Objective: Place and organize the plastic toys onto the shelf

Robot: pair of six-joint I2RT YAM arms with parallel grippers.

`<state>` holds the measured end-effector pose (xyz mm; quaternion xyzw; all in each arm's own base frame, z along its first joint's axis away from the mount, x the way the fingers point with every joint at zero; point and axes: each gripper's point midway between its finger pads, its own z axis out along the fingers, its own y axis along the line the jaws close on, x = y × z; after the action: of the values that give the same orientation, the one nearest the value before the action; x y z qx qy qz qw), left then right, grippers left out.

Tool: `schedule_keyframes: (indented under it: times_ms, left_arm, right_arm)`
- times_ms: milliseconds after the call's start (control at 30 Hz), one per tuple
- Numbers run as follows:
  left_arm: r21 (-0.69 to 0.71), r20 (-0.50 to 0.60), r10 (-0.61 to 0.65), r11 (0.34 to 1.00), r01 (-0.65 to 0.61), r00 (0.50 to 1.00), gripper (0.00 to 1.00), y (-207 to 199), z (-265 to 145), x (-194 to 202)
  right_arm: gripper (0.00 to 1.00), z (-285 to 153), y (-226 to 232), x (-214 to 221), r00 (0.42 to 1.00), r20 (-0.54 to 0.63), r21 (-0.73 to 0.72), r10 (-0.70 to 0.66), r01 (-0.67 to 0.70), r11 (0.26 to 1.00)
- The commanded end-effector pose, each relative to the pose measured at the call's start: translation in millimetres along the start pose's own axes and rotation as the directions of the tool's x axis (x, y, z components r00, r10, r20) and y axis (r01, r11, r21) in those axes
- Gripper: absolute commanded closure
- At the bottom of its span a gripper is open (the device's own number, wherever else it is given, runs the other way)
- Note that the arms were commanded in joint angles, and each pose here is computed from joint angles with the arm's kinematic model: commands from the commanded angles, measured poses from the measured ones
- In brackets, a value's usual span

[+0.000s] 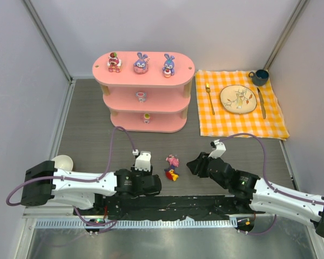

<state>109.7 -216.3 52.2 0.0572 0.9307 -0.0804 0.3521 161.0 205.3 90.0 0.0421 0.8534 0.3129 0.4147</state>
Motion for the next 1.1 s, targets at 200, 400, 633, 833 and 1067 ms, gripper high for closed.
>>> schedule_keyframes:
  times_ms: [200,400,633,833,1067]
  left_arm:
    - [-0.007,0.083,0.095,0.995,-0.095,0.992,1.0,-11.8,-6.8,-31.4]
    - [0.08,0.258,0.045,0.994,-0.068,0.965,1.0,-24.1,-27.2,-83.0]
    - [0.112,0.403,0.02,0.991,-0.071,0.915,1.0,-24.6,-42.7,-160.0]
    - [0.153,0.49,-0.004,0.985,-0.081,0.871,1.0,-32.3,-47.8,-216.7]
    - [0.191,0.57,-0.021,0.976,-0.108,0.821,1.0,-48.7,-59.7,-272.7]
  right_arm:
    - [0.56,0.9,10.3,-11.0,0.999,0.029,-0.018,0.014,-0.014,1.0]
    - [0.56,0.1,9.1,-10.8,0.999,0.032,-0.018,0.013,-0.012,1.0]
    - [0.56,-1.1,7.8,-11.2,0.999,0.032,-0.013,0.008,-0.007,1.0]
    - [0.56,-3.7,3.0,-11.4,0.999,0.044,-0.009,0.022,-0.022,1.0]
    - [0.56,-5.7,-2.5,-12.8,0.998,0.052,0.01,0.02,-0.02,1.0]
